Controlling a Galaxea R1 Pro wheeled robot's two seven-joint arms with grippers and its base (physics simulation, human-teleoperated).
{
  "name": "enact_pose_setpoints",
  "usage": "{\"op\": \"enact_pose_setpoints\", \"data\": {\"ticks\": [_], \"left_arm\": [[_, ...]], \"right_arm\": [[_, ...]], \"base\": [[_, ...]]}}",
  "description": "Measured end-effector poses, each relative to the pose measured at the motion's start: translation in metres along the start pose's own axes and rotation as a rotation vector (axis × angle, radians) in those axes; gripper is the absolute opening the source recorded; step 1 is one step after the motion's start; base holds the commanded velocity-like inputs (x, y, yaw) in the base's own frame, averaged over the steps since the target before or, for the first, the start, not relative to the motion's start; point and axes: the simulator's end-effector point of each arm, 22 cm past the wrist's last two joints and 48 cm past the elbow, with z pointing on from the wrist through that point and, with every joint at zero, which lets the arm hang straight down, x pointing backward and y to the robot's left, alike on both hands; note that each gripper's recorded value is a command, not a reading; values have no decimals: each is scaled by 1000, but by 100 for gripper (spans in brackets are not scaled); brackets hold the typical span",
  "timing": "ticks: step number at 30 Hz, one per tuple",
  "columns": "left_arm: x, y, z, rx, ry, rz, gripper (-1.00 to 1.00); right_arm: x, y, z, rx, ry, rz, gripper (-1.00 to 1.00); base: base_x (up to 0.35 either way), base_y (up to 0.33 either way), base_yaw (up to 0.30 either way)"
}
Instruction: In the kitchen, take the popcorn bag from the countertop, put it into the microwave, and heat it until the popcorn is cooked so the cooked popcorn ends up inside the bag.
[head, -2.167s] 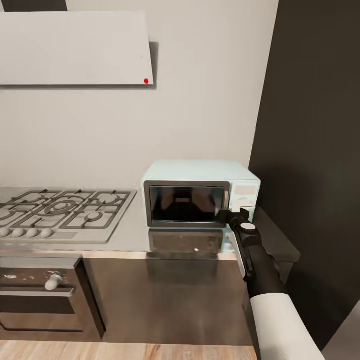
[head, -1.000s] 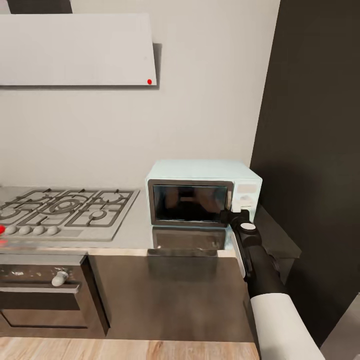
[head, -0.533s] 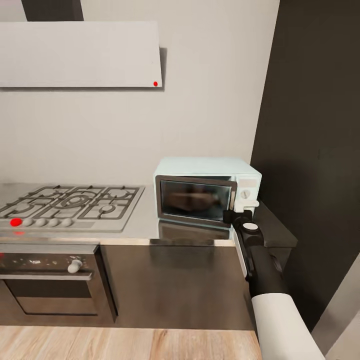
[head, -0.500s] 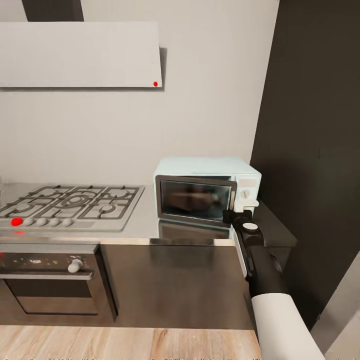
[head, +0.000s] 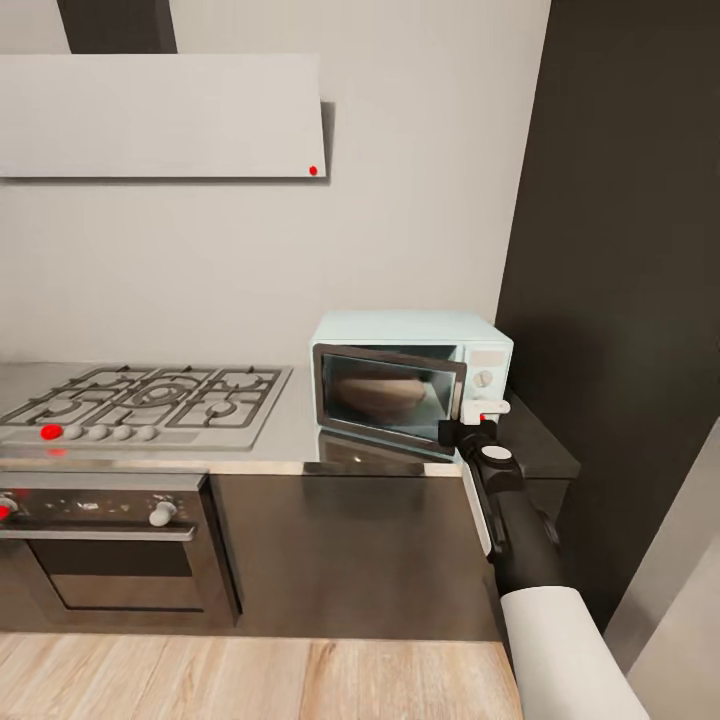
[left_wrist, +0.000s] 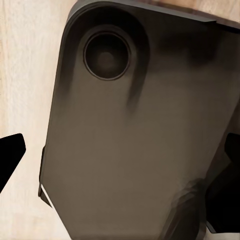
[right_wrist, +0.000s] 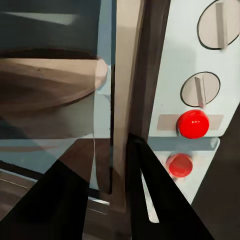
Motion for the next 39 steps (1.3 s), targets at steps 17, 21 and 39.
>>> {"op": "enact_pose_setpoints", "data": {"ticks": [17, 21, 39], "left_arm": [[0, 0, 0, 0, 0, 0, 100], [0, 0, 0, 0, 0, 0, 100], [0, 1, 0, -1, 0, 2, 100]], "right_arm": [[6, 0, 0, -3, 26, -17, 100], [29, -9, 0, 10, 126, -31, 100], [39, -123, -2, 178, 167, -30, 100]], "base": [[0, 0, 0], [0, 0, 0], [62, 0, 0]]}}
